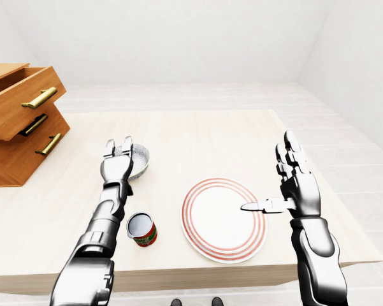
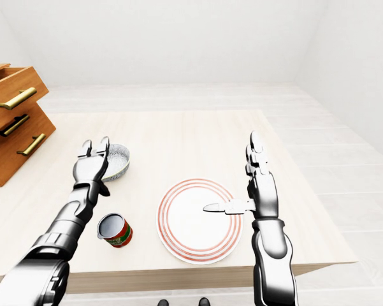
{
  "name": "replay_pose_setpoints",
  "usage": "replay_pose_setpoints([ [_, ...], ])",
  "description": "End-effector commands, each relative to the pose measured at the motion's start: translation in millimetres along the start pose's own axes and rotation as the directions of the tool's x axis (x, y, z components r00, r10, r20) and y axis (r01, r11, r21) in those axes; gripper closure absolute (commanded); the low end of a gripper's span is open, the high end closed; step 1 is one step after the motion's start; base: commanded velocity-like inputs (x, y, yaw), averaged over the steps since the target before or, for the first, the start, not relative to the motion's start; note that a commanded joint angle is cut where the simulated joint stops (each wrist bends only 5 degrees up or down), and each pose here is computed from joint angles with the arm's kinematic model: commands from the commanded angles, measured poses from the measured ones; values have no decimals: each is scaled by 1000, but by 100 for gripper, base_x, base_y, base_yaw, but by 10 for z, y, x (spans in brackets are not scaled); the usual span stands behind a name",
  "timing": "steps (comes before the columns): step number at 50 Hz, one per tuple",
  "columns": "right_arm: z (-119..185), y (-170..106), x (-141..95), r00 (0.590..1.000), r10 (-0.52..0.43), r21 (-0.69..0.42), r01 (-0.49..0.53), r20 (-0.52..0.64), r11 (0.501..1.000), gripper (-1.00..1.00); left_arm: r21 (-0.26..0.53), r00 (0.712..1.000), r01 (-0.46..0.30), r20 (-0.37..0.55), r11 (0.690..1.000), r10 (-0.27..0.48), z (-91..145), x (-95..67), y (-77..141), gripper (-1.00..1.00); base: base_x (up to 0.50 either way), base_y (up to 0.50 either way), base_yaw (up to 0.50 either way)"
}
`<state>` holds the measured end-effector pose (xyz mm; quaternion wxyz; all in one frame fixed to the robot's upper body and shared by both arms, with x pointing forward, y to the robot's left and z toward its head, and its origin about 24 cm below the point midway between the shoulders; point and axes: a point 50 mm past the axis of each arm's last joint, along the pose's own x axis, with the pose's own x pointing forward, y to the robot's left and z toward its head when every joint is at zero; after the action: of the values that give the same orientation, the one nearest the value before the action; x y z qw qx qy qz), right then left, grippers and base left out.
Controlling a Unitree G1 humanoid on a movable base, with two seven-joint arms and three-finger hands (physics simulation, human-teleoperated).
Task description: Put the bowl on the plate.
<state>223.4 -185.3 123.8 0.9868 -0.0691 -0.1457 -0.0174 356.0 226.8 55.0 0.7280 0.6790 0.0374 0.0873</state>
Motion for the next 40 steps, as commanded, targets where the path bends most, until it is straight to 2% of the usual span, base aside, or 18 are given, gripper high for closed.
replay_pose_setpoints([
  [1, 2, 2, -4, 1000, 1, -2, -1, 0, 1000, -100, 2, 1000, 11, -3, 1000, -11, -1, -6, -88, -100, 0, 0, 0],
  [19, -55, -5, 8, 1000, -6, 5, 6, -22, 1000, -100, 15, 1000, 30, -3, 999, -30, 6, -65, -236, -100, 0, 0, 0],
  [40, -83, -7, 10, 999, -7, 6, 7, -33, 1000, -100, 20, 999, 46, -9, 999, -46, 19, -91, -308, -100, 0, 0, 0],
])
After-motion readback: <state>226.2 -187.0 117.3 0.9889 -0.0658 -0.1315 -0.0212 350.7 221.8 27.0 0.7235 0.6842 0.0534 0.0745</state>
